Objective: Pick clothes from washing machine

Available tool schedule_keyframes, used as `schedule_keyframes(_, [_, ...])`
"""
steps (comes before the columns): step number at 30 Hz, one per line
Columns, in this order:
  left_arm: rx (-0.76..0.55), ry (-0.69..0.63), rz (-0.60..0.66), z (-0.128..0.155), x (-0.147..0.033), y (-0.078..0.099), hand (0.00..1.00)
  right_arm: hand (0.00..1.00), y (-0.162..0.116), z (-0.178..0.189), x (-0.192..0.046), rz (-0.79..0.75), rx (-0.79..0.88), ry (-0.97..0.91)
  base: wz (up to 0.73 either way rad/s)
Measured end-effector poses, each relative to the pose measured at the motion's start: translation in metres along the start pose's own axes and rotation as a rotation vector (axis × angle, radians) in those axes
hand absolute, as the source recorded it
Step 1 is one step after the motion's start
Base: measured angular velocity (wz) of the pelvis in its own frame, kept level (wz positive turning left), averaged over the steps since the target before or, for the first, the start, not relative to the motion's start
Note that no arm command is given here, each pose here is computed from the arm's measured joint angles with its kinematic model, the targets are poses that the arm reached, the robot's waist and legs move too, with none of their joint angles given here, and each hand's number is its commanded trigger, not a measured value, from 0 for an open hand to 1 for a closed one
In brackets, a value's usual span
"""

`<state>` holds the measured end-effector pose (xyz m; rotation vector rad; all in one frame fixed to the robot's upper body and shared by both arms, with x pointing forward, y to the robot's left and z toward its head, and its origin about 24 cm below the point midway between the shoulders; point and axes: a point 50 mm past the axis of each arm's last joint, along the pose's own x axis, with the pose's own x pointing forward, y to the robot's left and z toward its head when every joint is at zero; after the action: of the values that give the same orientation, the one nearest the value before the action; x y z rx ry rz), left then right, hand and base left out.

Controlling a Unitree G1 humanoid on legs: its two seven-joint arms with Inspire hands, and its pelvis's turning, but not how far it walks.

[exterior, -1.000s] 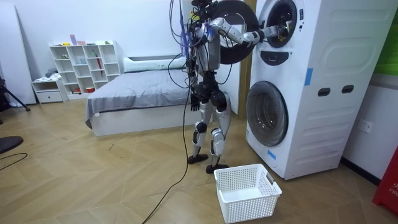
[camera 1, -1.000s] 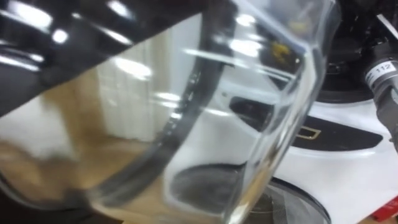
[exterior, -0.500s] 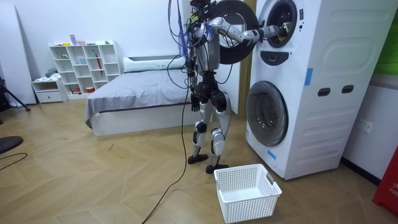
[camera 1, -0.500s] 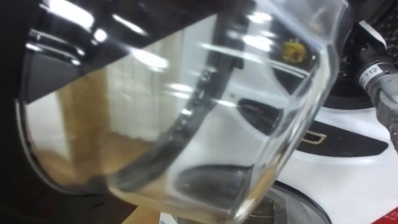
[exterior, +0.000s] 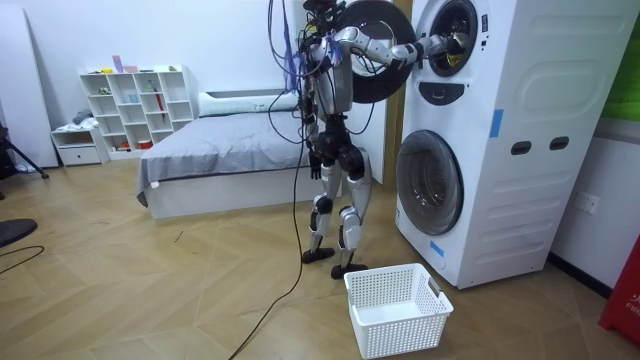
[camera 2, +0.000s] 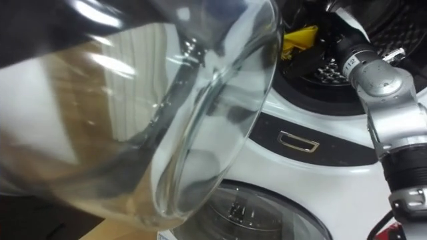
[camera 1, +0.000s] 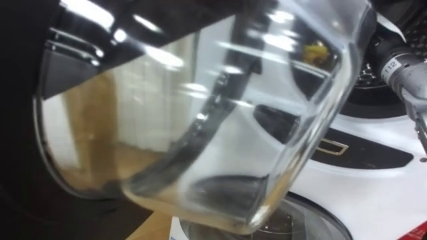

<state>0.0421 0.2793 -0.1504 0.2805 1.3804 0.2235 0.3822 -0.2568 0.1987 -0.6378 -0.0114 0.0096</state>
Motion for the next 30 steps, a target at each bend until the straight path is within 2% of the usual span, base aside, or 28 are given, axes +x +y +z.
schedule_keyframes(7, [-0.003,0.008,-0.011,0.002,0.0,0.001,0.0,0.0,-0.001,-0.019,0.002,0.018,0.034,0.094,0.08])
schedule_keyframes(11, [0.002,0.046,-0.013,-0.007,0.001,0.003,0.0,0.0,-0.002,-0.025,0.002,0.033,0.046,0.119,0.06])
schedule_keyframes(12, [0.002,0.063,-0.017,-0.01,0.001,0.003,0.0,0.48,-0.002,-0.026,0.002,0.036,0.054,0.124,0.0])
schedule_keyframes(13, [0.002,0.07,-0.022,-0.012,0.001,0.003,0.0,0.8,-0.002,-0.026,0.001,0.039,0.056,0.126,0.03])
schedule_keyframes(14, [0.001,0.081,-0.03,-0.014,0.001,0.003,0.0,1.0,-0.003,-0.027,0.001,0.042,0.061,0.129,0.06])
schedule_keyframes(23, [0.001,0.079,-0.038,-0.01,0.002,0.006,0.0,1.0,-0.001,-0.042,-0.001,0.078,0.089,0.178,0.09])
schedule_keyframes(26, [0.005,0.078,-0.032,-0.01,0.002,0.009,0.0,1.0,-0.009,-0.053,-0.006,0.036,0.009,0.238,0.04])
schedule_keyframes(30, [0.003,0.077,-0.02,-0.009,0.001,0.013,0.0,1.0,-0.014,-0.058,-0.009,0.013,-0.012,0.25,0.01])
